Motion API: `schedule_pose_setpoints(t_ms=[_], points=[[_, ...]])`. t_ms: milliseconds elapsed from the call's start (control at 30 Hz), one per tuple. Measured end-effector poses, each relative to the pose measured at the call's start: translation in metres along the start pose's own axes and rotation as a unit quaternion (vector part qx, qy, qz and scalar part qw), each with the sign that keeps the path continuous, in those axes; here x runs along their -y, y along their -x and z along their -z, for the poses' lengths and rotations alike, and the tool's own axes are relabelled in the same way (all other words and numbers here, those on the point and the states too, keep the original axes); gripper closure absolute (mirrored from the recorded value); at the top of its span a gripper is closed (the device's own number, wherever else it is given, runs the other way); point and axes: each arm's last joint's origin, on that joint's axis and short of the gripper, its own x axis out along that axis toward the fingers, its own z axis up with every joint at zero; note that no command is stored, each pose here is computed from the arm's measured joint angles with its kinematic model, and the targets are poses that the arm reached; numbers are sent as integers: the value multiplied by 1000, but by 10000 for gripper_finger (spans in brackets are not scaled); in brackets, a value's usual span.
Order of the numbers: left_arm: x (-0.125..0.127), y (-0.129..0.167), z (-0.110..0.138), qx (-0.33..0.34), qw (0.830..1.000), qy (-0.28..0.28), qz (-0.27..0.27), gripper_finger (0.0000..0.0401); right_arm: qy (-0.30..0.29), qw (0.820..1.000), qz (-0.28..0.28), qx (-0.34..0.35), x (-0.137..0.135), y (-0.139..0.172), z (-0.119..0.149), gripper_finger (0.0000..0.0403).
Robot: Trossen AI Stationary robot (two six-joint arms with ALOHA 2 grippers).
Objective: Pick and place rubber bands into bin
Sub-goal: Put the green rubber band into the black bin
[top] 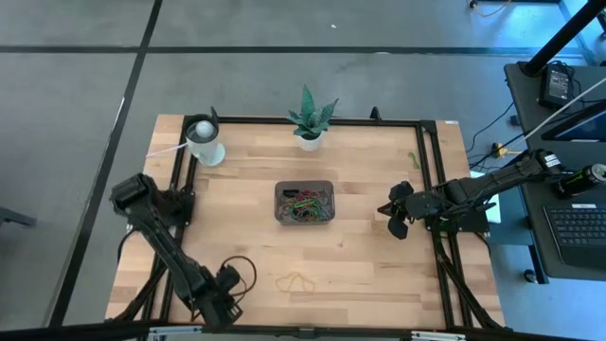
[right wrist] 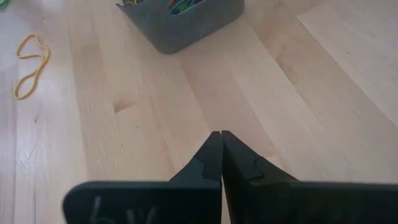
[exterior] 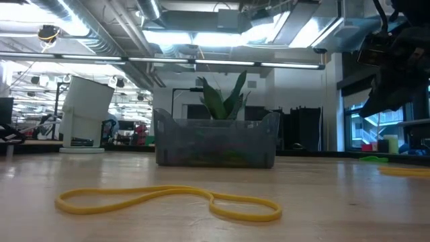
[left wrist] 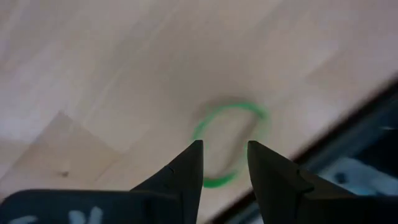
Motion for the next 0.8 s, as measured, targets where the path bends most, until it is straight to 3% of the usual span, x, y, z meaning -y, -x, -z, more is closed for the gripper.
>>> schedule_pose_setpoints(t_ms=[167, 333, 567, 800], points=[[-2, -34, 5, -41, 997, -11, -66, 281, 0, 1000, 0, 0, 0, 0, 0, 402], [0, -50, 5, -48, 995, -8, -83, 290, 0, 1000, 0, 0, 0, 0, 0, 402], [6, -45, 4, -46, 996, -26, -68, 390, 2, 1000, 0, 0, 0, 0, 0, 402], [13, -24, 4, -32, 998, -35, -42, 399, 1, 1000, 0, 0, 0, 0, 0, 402]])
